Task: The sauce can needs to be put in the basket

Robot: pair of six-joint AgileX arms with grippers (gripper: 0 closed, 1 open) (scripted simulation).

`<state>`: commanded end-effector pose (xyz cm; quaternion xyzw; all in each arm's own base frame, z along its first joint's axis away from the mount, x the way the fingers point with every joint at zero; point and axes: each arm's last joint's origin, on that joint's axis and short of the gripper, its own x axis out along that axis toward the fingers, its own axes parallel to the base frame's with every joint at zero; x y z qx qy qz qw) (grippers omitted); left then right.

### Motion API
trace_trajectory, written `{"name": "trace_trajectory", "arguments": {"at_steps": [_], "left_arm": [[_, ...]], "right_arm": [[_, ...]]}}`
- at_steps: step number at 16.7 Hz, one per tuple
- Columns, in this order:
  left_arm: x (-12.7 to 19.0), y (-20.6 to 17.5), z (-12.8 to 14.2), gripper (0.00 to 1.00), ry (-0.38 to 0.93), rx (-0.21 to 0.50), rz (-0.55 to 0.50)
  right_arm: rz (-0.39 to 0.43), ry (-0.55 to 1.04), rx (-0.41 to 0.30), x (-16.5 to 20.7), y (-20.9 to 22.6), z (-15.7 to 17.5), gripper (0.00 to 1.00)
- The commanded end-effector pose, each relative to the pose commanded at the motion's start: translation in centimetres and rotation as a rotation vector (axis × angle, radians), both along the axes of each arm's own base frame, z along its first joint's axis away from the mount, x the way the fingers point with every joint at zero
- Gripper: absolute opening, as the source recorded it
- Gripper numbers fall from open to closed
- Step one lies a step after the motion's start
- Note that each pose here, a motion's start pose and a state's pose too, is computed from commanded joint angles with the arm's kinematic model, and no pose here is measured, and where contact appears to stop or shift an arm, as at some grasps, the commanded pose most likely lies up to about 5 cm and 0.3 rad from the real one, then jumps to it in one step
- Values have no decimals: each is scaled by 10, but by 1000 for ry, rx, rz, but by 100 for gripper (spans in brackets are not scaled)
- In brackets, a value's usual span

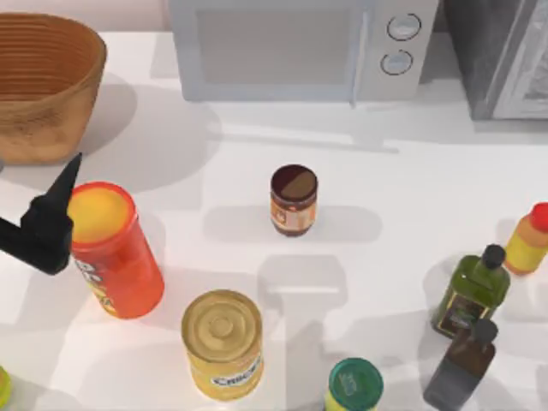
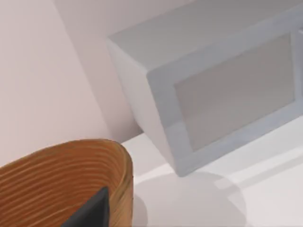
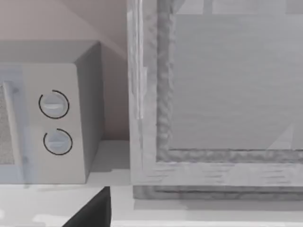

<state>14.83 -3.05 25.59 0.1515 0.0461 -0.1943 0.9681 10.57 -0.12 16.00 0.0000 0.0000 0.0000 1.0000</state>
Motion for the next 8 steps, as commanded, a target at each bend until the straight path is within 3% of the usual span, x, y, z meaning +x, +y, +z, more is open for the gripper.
{"name": "trace_trajectory", "arguments": {"at_steps": [2,4,8], "left_arm": [[35,-15,19,100,52,89,-137],[79,-36,19,100,126,173,-286],[152,-74,-24,100,281,278,-562]], "right_arm": [[0,0,0,0,0,0,100],[0,0,0,0,0,0,100],[0,0,0,0,0,0,100]]}}
